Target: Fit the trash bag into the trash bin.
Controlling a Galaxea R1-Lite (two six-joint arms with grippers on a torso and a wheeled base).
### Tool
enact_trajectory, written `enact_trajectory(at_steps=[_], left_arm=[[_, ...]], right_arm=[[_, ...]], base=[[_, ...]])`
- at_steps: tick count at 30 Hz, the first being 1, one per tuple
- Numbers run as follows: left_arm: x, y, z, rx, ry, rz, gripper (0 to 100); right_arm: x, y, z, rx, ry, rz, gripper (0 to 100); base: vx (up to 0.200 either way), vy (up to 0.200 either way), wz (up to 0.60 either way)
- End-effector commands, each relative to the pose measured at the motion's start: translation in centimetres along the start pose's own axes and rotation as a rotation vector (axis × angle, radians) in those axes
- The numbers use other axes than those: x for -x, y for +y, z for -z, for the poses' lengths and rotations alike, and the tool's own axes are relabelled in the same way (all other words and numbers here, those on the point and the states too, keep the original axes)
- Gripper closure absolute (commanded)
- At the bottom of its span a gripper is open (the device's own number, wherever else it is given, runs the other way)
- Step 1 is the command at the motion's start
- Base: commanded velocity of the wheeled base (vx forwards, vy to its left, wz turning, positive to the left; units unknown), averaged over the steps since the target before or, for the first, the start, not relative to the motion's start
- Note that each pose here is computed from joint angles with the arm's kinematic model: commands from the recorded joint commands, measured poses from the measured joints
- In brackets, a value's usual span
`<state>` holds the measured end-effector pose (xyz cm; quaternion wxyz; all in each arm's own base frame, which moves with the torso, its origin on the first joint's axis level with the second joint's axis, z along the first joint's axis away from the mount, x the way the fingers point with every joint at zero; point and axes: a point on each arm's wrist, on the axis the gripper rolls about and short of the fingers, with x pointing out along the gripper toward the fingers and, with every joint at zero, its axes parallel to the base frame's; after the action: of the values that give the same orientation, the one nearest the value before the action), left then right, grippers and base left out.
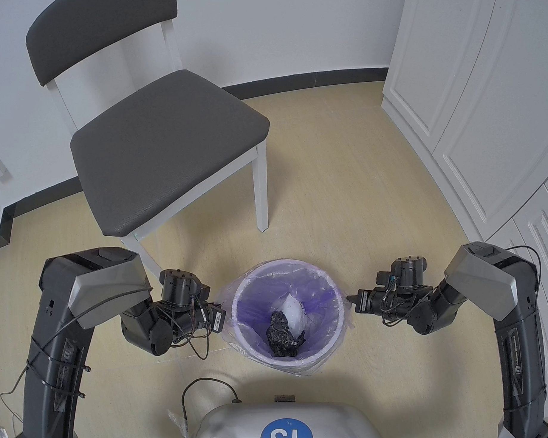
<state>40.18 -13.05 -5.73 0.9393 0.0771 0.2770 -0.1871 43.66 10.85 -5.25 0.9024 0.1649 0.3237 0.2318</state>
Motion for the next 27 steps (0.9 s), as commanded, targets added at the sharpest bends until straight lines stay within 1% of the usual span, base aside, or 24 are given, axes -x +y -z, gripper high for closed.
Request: enact_trajectory(at_steps=[1,6,7,8,9,13,15,19,20,22,25,27], left_arm=[[-0.1,0.0,0.4,0.002,0.011,-0.001,100],[-0.2,0.1,0.4,0.004,0.008,-0.003,100],[-0.2,0.1,0.4,0.004,0.007,-0.003,100],[0.0,0.1,0.4,0.004,0.005,-0.003,100],[0.1,0.1,0.3,0.004,0.005,-0.005,0],[0.3,0.2,0.1,0.017,0.002,-0.005,0],[1.1,0.5,0.0,0.036,0.004,-0.015,0],[1.5,0.6,-0.2,0.037,0.004,-0.018,0],[2.8,1.2,-0.2,0.036,0.017,-0.042,0],[3.2,1.3,-0.4,0.037,0.016,-0.049,0],[3.7,1.6,-0.2,0.035,0.03,-0.088,0],[3.8,1.7,-0.2,0.035,0.031,-0.101,0]], right_arm=[[0.1,0.1,-0.2,0.004,-0.003,-0.002,100],[0.1,0.1,-0.1,0.02,0.0,-0.001,100],[0.2,0.1,0.0,0.023,0.0,-0.001,0],[0.2,0.0,0.1,0.027,0.004,0.002,0],[0.2,0.0,0.1,0.029,0.006,0.001,0],[0.2,-0.1,0.2,0.025,0.005,0.003,0],[0.6,-0.6,0.0,0.022,-0.002,0.024,0],[0.8,-0.8,0.0,0.021,-0.003,0.03,0],[1.5,-1.4,0.0,0.044,0.002,0.047,0],[1.7,-1.6,0.2,0.057,0.009,0.053,0],[2.0,-2.2,0.5,0.075,0.018,0.068,0],[2.1,-2.4,0.6,0.073,0.021,0.072,0]], base=[[0.0,0.0,0.0],[0.0,0.0,0.0],[0.0,0.0,0.0],[0.0,0.0,0.0],[0.0,0.0,0.0],[0.0,0.0,0.0],[0.0,0.0,0.0],[0.0,0.0,0.0],[0.0,0.0,0.0],[0.0,0.0,0.0],[0.0,0.0,0.0],[0.0,0.0,0.0]])
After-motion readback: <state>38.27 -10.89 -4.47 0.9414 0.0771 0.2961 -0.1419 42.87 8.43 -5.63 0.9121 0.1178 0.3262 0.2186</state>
